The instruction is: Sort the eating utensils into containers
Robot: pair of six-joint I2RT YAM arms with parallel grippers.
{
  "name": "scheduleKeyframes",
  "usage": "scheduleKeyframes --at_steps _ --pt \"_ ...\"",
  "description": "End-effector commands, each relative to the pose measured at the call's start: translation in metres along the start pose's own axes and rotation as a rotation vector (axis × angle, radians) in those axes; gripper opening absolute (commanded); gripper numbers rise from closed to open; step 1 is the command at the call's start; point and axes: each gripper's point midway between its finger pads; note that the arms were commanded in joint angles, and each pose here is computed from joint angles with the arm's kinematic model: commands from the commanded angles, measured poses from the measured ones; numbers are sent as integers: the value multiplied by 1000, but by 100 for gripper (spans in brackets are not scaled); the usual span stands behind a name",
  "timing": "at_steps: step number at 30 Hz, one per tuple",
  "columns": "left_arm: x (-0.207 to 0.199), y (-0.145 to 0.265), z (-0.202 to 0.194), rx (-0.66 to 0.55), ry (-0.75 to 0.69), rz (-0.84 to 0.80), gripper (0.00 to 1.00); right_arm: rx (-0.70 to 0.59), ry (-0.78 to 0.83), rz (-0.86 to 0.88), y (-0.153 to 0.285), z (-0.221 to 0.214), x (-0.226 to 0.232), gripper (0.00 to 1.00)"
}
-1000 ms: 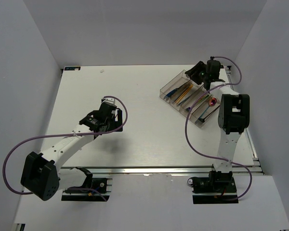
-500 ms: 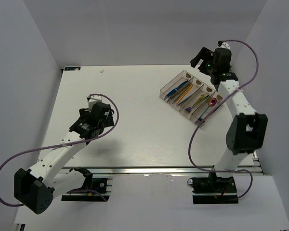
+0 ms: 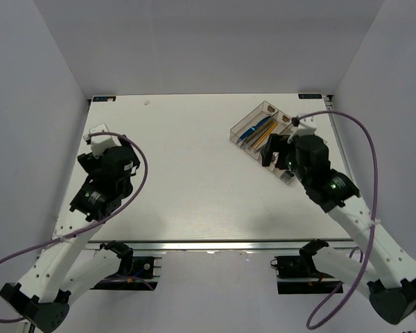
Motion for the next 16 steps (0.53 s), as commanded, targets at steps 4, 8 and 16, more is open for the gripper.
scheduleKeyframes --at_steps 4,8,16 --pt "27 14 12 -88 94 19 98 -5 -10 -45 50 -24 -32 89" --pt "35 18 7 -97 123 32 98 -22 -13 11 64 -37 -34 89" --pt "36 18 -4 -90 129 27 98 -52 -20 -39 62 -46 -49 89"
Point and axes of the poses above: each gripper's point midway between its finger pads, its own y axis back along the fingers, its own x axis along the line the jaws close on, z = x × y, and after that the axes turned 9 degrees about -y, right-handed
